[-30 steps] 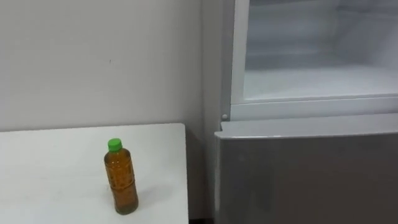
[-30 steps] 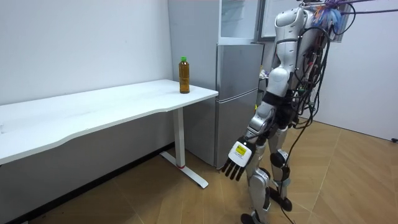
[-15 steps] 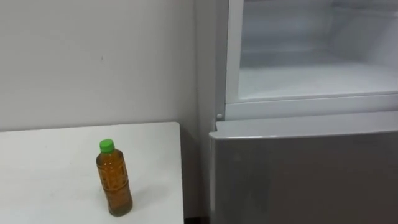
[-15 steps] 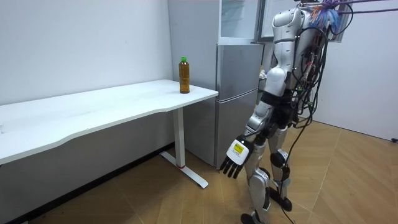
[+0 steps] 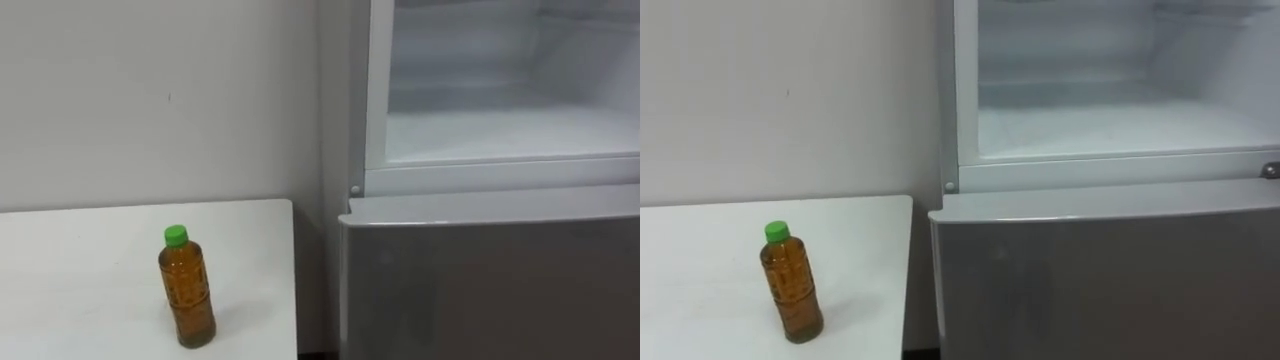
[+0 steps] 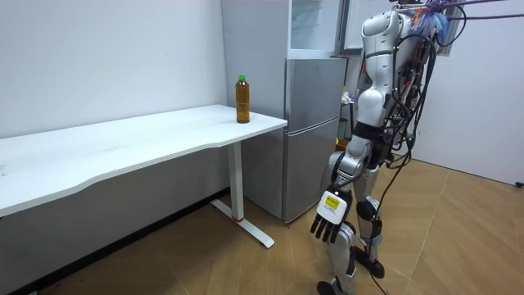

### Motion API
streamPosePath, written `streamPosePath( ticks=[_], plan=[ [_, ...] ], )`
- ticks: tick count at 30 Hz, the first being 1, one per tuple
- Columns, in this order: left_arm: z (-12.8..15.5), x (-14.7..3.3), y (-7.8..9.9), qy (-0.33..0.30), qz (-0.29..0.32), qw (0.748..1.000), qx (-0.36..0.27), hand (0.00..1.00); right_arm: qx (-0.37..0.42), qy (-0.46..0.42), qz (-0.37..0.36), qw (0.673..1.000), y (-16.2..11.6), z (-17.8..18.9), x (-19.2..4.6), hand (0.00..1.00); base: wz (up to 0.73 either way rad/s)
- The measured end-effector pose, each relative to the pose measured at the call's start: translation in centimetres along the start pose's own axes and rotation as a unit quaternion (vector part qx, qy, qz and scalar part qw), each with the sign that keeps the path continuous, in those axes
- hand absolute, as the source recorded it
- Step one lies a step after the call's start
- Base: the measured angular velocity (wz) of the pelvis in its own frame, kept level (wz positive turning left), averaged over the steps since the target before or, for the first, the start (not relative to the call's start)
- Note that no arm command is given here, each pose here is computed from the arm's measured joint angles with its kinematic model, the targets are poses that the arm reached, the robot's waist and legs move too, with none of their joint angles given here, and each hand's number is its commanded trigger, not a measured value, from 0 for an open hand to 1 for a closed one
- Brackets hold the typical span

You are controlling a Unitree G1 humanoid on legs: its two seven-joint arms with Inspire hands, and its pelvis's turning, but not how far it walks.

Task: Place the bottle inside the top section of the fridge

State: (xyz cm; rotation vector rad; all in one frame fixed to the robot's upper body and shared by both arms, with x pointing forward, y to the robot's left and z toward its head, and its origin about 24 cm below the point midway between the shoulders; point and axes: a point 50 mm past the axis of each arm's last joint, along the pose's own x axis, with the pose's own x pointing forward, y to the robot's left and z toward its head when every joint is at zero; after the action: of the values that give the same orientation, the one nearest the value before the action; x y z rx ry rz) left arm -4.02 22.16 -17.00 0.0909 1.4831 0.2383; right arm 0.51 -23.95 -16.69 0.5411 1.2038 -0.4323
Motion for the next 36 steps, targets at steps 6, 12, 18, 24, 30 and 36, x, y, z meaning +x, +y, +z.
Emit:
streamPosePath(
  ticks=[6,12,18,24,30,36],
  plan=[
    [0.1,0.0,0.0,-0.002,-0.005,1.0,0.0,0.0,-0.011,0.003,0.006,1.0,0.3,0.1,0.1,0.0,0.03],
    [0.7,0.1,-0.1,-0.011,-0.021,1.0,0.002,0.0,-0.038,0.001,0.045,0.998,1.1,0.5,0.2,0.0,0.06],
    [1.1,0.1,0.8,-0.023,-0.022,0.999,0.008,0.0,-0.104,-0.025,0.133,0.985,3.6,2.2,0.5,0.0,0.02],
    [2.0,0.1,1.0,-0.04,-0.027,0.999,0.022,0.0,-0.204,-0.107,0.214,0.949,7.6,6.0,-0.1,0.0,0.03],
    [2.3,0.1,1.2,-0.049,-0.045,0.997,0.031,0.0,-0.262,-0.169,0.302,0.901,11.0,8.1,-1.6,0.0,0.0],
    [2.7,0.0,1.4,-0.056,-0.048,0.996,0.045,0.0,-0.299,-0.236,0.366,0.849,14.0,10.6,-4.0,0.0,-0.01]
  ],
)
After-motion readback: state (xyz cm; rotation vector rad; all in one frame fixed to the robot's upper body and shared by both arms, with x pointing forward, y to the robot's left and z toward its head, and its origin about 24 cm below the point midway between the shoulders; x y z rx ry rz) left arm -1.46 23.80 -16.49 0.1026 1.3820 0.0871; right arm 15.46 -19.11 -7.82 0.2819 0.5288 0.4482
